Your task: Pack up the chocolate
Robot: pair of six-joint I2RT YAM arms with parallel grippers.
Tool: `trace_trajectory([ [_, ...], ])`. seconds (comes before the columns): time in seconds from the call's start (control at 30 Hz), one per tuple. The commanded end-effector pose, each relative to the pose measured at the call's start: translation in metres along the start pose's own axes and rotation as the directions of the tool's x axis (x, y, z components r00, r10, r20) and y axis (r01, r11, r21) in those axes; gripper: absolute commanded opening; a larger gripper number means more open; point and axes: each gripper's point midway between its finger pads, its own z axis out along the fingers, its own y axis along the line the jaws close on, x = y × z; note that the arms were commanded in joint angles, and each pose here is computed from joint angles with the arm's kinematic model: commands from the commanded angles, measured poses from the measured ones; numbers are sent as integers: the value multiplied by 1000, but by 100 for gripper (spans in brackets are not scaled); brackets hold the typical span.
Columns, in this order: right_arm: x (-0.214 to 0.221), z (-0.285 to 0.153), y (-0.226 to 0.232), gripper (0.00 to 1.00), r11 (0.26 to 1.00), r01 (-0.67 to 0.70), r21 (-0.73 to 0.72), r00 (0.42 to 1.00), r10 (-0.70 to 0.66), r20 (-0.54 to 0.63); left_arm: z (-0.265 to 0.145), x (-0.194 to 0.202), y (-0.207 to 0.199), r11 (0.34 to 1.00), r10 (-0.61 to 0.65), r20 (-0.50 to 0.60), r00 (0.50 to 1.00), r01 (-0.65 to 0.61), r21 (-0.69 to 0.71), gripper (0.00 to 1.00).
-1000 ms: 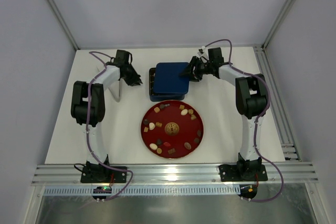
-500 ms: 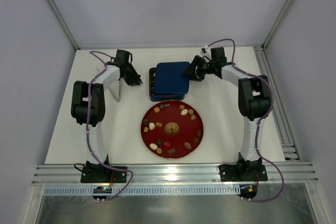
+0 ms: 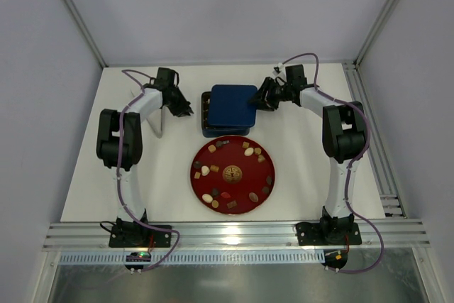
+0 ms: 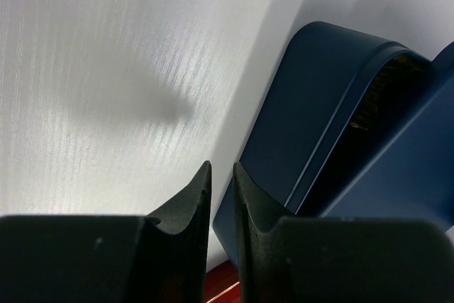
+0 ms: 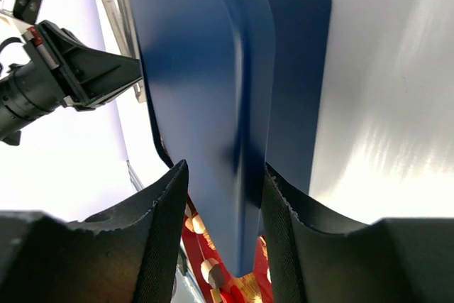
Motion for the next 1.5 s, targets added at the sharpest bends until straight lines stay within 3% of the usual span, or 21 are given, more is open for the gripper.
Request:
trace_trajectory([
  [0.0,-13,-7,11,46,998,54,13,998,-54,34,-1,-8,-14,999,21,11,1000,-22,41,17],
  [0.4,-17,1,4,37,993,92,76,995,-94,16,7,-5,-28,997,42,-8,999,-41,70,18],
  [1.47,-10,26,0,37,973,189,132,981,-181,-72,21,0,-47,993,57,-32,998,-53,102,18],
])
